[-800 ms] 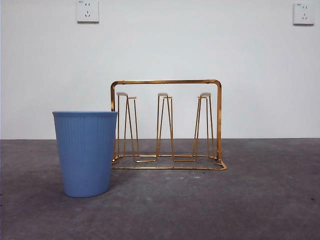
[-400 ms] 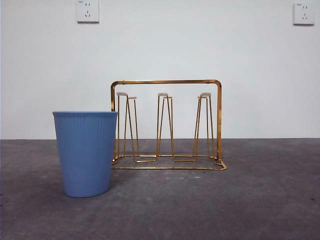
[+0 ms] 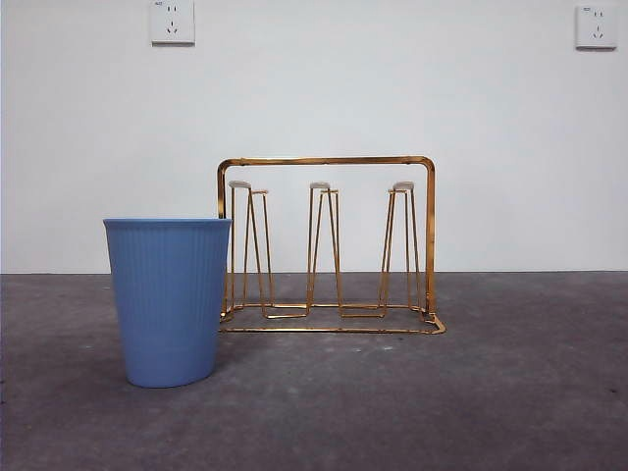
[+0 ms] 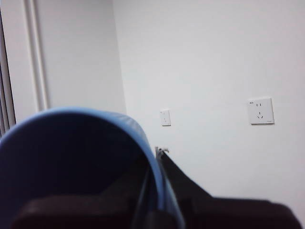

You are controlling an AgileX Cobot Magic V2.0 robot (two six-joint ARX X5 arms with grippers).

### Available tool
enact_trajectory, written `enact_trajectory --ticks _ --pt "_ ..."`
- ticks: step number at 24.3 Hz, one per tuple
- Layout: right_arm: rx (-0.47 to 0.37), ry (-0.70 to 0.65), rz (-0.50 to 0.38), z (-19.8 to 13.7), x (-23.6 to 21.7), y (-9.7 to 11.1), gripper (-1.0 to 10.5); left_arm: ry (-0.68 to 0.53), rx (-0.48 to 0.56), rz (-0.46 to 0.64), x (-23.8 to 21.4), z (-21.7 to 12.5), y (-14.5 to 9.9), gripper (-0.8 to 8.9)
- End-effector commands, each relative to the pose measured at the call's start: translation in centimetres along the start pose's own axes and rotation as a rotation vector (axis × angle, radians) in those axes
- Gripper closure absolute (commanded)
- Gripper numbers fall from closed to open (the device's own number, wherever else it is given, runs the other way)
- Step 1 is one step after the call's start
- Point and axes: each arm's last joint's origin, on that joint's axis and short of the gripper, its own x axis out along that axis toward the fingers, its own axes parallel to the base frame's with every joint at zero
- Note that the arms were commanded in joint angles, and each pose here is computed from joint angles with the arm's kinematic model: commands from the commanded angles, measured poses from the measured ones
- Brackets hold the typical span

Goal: Pick up cup 1,put cup 1 in the cup rack,pick up cup 2,put cup 2 in the cup rack

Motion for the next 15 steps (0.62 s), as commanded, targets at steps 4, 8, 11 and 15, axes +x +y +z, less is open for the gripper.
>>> enact_trajectory --ticks 4,8,11,15 --pt "0.018 0.049 -0.015 -0.72 0.06 -0.14 9.6 -0.012 0.036 0.000 0.05 0.00 0.03 8.22" --pt "0.021 0.060 -0.017 -0.83 0.05 -0.16 9.4 -0.012 0.036 -0.001 0.05 0.00 0.03 8.22" --pt "0.024 0.069 -0.019 -0.86 -0.04 -0.14 9.3 -0.012 0.036 -0.001 0.05 0.00 0.02 8.22" --pt "0.027 0.083 -0.023 -0.69 -0.51 0.02 7.6 -0.011 0.037 -0.002 0.05 0.04 -0.04 8.21"
